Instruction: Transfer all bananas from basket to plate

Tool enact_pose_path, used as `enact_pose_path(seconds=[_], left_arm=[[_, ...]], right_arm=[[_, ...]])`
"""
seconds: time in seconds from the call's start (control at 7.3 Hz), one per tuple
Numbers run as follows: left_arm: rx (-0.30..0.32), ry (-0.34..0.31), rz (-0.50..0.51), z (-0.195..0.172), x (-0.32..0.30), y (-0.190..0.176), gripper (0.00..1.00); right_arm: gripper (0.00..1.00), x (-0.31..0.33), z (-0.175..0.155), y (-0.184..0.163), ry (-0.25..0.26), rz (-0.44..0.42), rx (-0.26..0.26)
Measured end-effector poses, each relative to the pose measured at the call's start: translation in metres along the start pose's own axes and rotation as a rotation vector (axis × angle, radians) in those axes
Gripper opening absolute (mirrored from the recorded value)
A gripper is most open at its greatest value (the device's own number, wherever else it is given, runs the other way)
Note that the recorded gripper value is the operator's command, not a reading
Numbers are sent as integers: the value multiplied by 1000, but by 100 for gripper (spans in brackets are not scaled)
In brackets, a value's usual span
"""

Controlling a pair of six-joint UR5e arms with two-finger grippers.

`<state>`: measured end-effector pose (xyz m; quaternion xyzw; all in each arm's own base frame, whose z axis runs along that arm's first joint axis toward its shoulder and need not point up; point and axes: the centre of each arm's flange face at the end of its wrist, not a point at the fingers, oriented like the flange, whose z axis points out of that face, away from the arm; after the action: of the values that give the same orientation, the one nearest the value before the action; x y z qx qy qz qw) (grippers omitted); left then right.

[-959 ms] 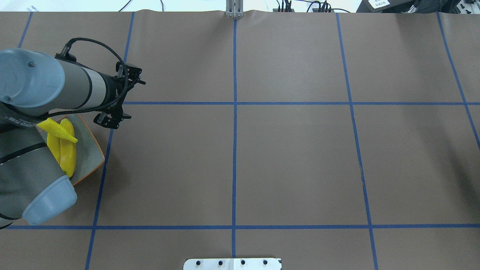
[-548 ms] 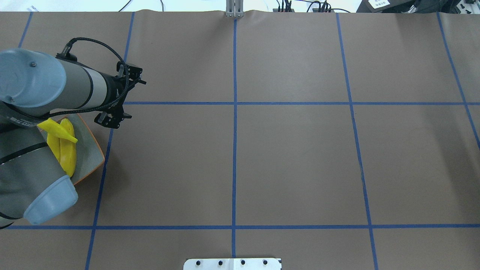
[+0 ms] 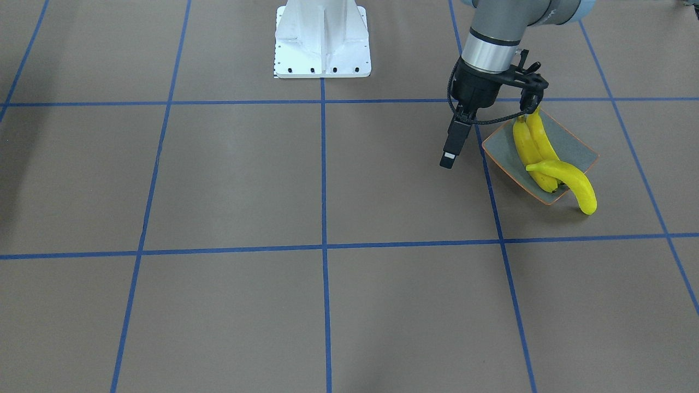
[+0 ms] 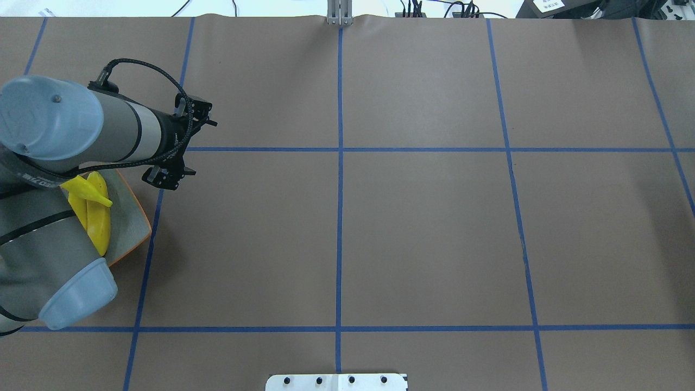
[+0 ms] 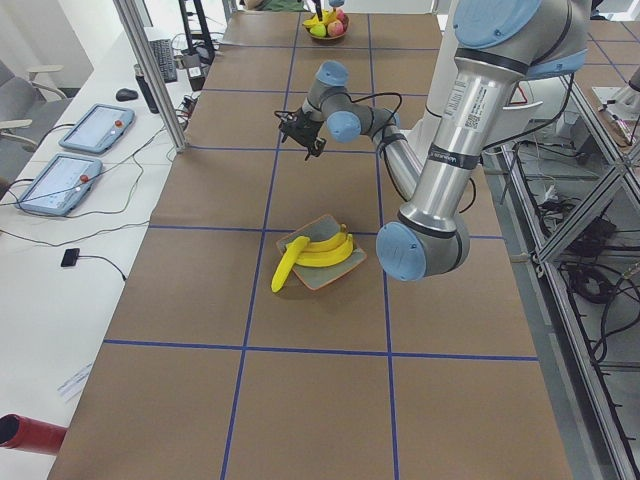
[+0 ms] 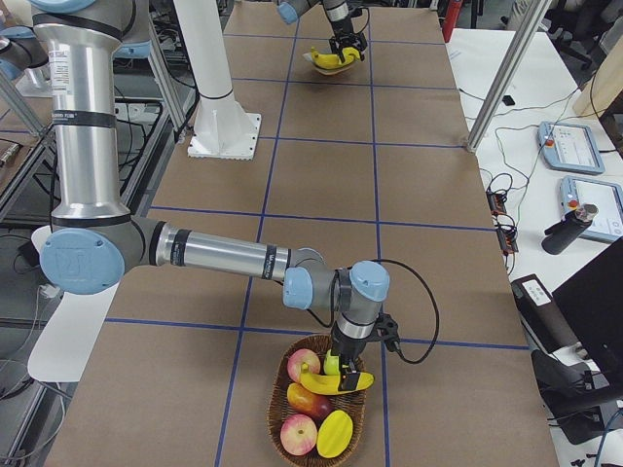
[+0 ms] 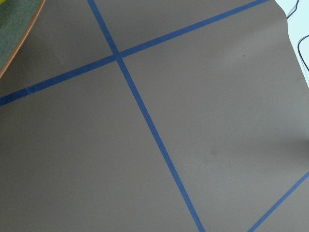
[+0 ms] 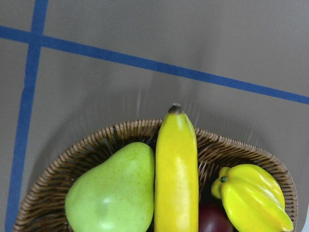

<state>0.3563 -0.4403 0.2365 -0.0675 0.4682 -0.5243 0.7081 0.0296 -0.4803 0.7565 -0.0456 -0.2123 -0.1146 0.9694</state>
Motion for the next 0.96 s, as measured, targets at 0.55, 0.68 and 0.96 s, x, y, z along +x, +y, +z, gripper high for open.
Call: enact_pose_path(seconds=[0.55, 0.68, 0.96], left_arm=[[5, -8, 5, 7, -3, 3, 100], [7, -8, 6, 9, -4, 2, 100], [8, -9, 6, 9, -4, 2, 100]], right_arm=[[97, 8, 18, 21, -8, -50, -35], [96, 8, 17, 18, -9, -49, -35], [93, 11, 21, 10, -10, -38, -43]])
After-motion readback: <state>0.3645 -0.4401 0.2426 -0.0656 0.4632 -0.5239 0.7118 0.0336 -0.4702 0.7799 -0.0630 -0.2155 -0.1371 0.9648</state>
